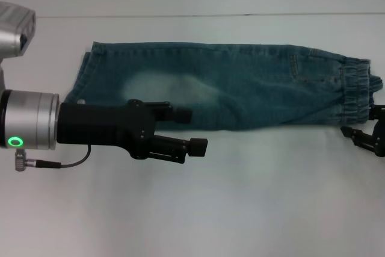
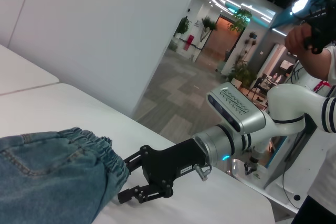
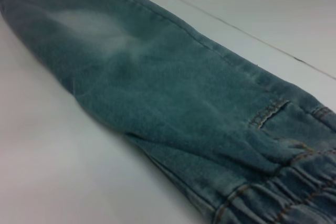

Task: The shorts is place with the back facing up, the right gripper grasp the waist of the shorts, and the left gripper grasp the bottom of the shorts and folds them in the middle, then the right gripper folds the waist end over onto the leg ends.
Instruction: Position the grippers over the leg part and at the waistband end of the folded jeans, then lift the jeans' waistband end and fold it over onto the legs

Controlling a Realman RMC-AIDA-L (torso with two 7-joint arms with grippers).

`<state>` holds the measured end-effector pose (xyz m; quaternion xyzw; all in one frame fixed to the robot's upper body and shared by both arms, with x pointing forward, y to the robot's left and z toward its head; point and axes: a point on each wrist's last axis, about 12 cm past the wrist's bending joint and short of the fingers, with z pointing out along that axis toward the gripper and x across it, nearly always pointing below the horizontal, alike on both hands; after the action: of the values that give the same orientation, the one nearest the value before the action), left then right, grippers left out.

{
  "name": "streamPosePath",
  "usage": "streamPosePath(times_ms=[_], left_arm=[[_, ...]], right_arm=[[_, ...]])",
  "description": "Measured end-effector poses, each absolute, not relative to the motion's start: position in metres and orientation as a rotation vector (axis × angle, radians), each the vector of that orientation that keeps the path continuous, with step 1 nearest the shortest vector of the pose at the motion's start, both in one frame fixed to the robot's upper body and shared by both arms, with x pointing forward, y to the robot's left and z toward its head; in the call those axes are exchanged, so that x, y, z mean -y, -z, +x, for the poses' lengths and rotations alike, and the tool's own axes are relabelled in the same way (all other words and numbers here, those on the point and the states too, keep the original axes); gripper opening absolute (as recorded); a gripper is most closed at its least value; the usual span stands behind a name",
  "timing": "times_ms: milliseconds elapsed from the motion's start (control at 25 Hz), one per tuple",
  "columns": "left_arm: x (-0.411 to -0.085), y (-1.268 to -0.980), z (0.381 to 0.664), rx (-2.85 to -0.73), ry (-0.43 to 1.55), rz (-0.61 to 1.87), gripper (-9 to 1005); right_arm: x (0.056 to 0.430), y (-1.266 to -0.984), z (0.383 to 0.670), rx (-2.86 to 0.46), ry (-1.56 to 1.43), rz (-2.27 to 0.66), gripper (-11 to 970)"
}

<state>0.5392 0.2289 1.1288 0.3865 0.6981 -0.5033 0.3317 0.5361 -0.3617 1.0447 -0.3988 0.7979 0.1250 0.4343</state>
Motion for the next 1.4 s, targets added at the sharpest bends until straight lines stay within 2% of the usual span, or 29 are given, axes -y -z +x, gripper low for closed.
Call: streamPosePath(times_ms=[360, 480, 680, 800, 1120, 1160, 1400], left_arm=[[-0.221, -1.122, 0.544, -1.811, 1.306, 0.984, 920], [-0.212, -1.114, 0.547, -1.797, 1.298, 0.953, 920], [-0.192, -1.096, 0.550, -1.721, 1.296, 0.856, 837], [-0.182, -1.088, 0.555, -1.715, 1.257, 0.814, 719], [-0.154, -1.064, 0.571, -1.815, 1.141, 0.701, 402], [-0.140, -1.053, 0.573, -1.865, 1.097, 0.686, 362], [-0.126, -1.042, 0.570, -1.924, 1.082, 0.665, 119]], right_arm=[[0.364, -1.045, 0.529, -1.963, -0.309, -0.991, 180], [0.363, -1.048, 0.522, -1.942, -0.315, -1.000, 144], [0.363, -1.057, 0.507, -1.905, -0.355, -1.014, 85], [0.366, -1.062, 0.500, -1.897, -0.397, -1.009, 49], [0.372, -1.074, 0.489, -1.874, -0.437, -0.991, 49], [0.373, -1.076, 0.488, -1.865, -0.439, -0.987, 49], [0.375, -1.091, 0.486, -1.814, -0.479, -0.960, 50]])
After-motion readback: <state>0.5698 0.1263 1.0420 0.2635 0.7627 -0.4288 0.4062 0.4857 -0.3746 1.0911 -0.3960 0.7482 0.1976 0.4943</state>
